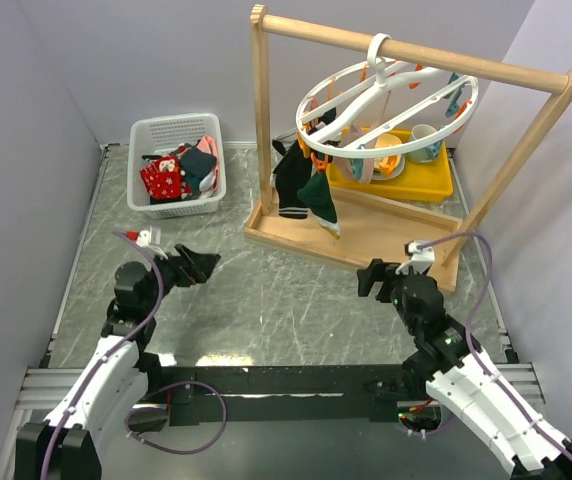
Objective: Remove the socks clipped to the hanger
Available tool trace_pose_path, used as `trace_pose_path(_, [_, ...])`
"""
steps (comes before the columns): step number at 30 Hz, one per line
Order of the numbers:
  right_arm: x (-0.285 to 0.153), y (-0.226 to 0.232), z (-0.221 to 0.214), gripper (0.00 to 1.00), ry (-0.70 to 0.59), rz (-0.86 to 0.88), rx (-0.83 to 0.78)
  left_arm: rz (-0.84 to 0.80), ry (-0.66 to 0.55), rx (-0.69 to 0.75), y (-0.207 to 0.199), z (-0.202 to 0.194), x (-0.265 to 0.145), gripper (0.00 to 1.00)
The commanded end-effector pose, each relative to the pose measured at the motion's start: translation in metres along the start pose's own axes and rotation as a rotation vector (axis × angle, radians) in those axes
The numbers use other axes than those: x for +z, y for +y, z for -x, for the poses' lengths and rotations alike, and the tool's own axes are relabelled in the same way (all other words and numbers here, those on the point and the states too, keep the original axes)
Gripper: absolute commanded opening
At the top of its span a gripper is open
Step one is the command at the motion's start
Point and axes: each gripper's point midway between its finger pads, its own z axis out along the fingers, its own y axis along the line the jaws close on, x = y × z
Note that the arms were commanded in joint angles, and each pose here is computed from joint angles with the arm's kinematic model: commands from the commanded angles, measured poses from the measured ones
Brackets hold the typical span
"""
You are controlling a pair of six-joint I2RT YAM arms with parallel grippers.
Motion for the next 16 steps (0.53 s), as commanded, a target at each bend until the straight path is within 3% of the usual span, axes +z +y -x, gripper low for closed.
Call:
trace_pose_path(1, [0.005, 0.0, 0.005, 1.0, -0.136, 0.03, 0.096, -0.073, -0.032, 0.054, -0.002, -0.011, -0.003, 0.99])
trace_pose_path(4, [0.008, 0.006, -0.003, 1.0, -0.161, 0.086, 0.11, -0.069, -0.083, 0.065, -0.004, -0.003, -0.007, 0.99])
trace_pose_path(16, [0.008, -0.001, -0.001, 1.0, -0.157, 0.04, 0.127, -0.07, -0.092, 0.057, -0.002, -0.006, -0.009, 0.99])
